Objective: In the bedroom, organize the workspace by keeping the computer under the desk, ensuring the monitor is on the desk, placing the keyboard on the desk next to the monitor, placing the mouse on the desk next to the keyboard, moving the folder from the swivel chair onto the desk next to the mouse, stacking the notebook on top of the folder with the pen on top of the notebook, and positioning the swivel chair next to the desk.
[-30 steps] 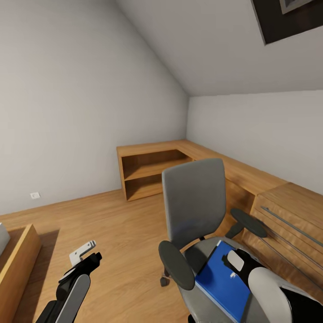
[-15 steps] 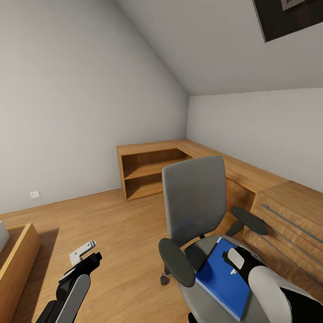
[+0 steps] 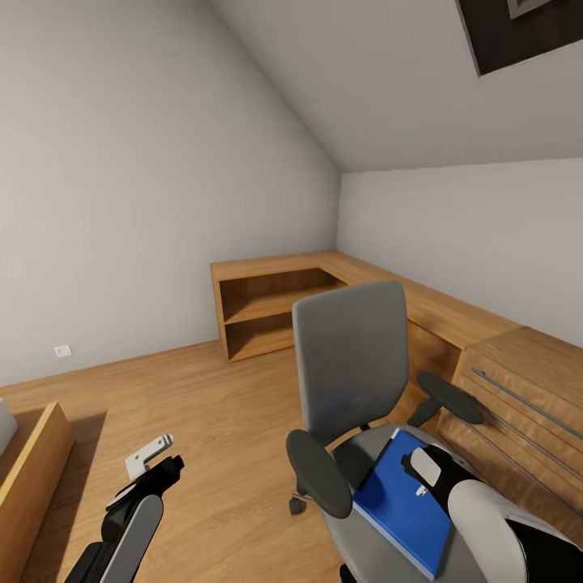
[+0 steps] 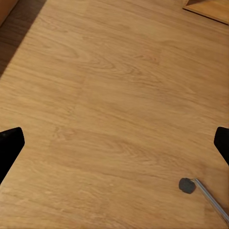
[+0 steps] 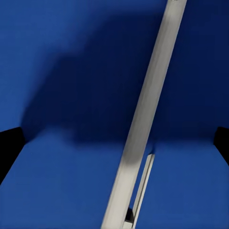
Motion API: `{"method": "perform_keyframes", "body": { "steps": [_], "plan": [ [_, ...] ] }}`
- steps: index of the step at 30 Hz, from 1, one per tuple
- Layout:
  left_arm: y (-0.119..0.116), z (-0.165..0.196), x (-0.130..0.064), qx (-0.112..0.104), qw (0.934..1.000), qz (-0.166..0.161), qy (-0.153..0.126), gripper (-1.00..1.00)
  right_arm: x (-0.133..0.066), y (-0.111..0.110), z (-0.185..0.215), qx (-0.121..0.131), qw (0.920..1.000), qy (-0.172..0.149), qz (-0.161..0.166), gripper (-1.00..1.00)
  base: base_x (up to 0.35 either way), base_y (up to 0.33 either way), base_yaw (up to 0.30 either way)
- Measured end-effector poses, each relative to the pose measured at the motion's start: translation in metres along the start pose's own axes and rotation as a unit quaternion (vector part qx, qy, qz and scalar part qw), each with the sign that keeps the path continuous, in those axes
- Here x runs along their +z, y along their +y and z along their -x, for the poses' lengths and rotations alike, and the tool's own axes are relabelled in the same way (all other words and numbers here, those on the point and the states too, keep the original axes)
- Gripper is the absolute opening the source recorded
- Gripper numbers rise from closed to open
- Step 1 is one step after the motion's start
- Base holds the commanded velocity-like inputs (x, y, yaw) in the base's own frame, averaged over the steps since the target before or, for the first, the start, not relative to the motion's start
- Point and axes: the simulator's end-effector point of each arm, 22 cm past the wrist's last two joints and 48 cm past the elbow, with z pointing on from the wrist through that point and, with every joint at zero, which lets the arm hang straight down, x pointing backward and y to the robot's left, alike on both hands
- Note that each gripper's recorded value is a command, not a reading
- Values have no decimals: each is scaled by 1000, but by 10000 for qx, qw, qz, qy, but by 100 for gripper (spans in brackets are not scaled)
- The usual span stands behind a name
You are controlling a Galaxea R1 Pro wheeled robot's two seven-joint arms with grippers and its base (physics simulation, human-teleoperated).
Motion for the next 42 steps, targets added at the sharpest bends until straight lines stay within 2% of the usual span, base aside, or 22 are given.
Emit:
{"method": "perform_keyframes", "body": {
  "steps": [3, 4, 10, 17, 23, 29, 32, 42],
  "plan": [
    [0, 0, 0, -2, 10000, 0, -1, 100, 0, 0, 0, -4, 10000, -1, -1, 100, 0, 0, 0],
    [0, 0, 0, -2, 10000, 1, -1, 100, 0, 0, 0, -8, 10000, -2, -2, -100, 0, 0, 0],
    [0, 0, 0, -1, 10000, -1, 0, 100, 0, 0, 0, -50, 10000, -9, -14, -100, 0, 0, 0],
    [0, 0, 0, 0, 10000, 0, 0, 100, 0, 1, 0, 14, 10000, -6, 10, -100, 0, 0, 0],
    [0, 0, 0, -2, 10000, -2, 2, 100, 0, -1, 0, -119, 9999, -22, -29, -100, 0, 0, 0],
    [-1, 0, 0, -4, 10000, -5, 3, 100, -1, 0, 2, -104, 9999, -39, -23, -100, 0, 0, 0],
    [-1, 0, 0, -4, 10000, -5, 4, 100, -1, 2, 2, 0, 10000, -28, 19, -100, 0, 0, 0],
    [-1, 0, 0, -4, 10000, -5, 5, 100, -1, 2, 3, 6, 10000, -28, 22, -100, 0, 0, 0]
  ]
}}
